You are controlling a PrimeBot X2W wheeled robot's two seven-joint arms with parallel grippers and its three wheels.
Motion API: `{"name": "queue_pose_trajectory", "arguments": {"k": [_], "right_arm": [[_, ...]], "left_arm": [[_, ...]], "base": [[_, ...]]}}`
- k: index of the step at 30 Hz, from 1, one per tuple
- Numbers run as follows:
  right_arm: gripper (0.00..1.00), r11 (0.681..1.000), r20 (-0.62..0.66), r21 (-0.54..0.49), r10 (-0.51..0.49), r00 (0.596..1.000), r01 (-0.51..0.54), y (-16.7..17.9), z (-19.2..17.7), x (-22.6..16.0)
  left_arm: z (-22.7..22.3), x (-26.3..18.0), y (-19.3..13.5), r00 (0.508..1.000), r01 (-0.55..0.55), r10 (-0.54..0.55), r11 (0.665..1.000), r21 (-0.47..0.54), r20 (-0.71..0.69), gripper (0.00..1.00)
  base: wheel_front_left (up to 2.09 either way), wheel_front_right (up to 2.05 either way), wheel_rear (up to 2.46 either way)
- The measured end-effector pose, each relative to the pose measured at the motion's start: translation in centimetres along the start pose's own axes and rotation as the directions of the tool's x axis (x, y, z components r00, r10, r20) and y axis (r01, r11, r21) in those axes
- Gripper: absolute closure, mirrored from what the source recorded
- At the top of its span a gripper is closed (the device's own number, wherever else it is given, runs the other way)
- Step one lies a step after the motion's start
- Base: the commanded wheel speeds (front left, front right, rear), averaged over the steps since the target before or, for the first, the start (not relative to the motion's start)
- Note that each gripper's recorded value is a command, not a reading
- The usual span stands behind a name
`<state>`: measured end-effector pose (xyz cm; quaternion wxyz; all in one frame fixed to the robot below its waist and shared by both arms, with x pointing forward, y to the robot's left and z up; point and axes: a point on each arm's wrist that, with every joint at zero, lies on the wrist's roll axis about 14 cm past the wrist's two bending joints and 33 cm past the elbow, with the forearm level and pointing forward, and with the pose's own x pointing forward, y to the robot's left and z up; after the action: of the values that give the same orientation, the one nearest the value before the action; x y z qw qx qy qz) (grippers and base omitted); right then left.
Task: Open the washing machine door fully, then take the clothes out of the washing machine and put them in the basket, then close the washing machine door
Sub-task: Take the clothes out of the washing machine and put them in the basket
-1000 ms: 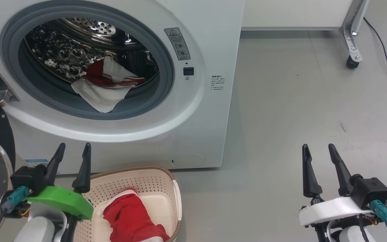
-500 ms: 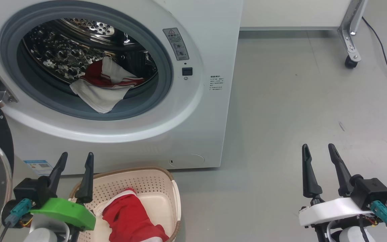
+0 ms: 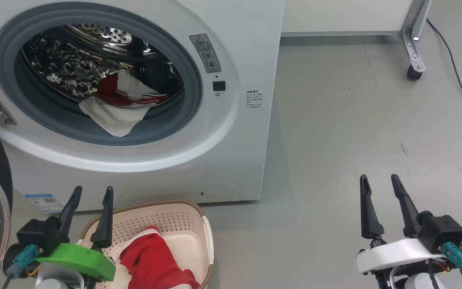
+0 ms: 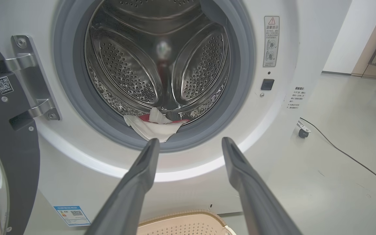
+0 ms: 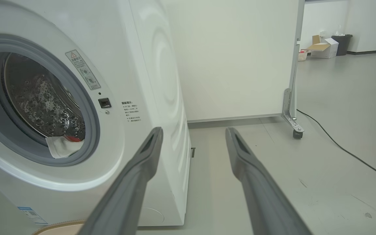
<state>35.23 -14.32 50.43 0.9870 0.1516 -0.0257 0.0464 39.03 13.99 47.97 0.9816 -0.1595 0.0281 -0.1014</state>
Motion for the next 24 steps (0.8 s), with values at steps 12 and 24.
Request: {"name": "queue_pose_trajectory", "arguments": {"k": [12, 24], "right_arm": [[0.0, 1.0, 0.003, 0.001, 0.002, 1.0, -0.002, -0.02, 0.1, -0.11], [0.0, 1.0, -0.004, 0.011, -0.01, 1.0, 0.01, -0.14, -0.18, -0.31]], "left_arm": [[-0.43, -0.45, -0.27, 1.0, 0.0, 0.0, 1.0, 0.0, -0.006, 0.0], [-0.74, -0.22, -0.15, 1.0, 0.0, 0.0, 1.0, 0.001, -0.013, 0.0]], "base": [[0.0, 0.0, 0.0], [0.0, 0.0, 0.0]]}}
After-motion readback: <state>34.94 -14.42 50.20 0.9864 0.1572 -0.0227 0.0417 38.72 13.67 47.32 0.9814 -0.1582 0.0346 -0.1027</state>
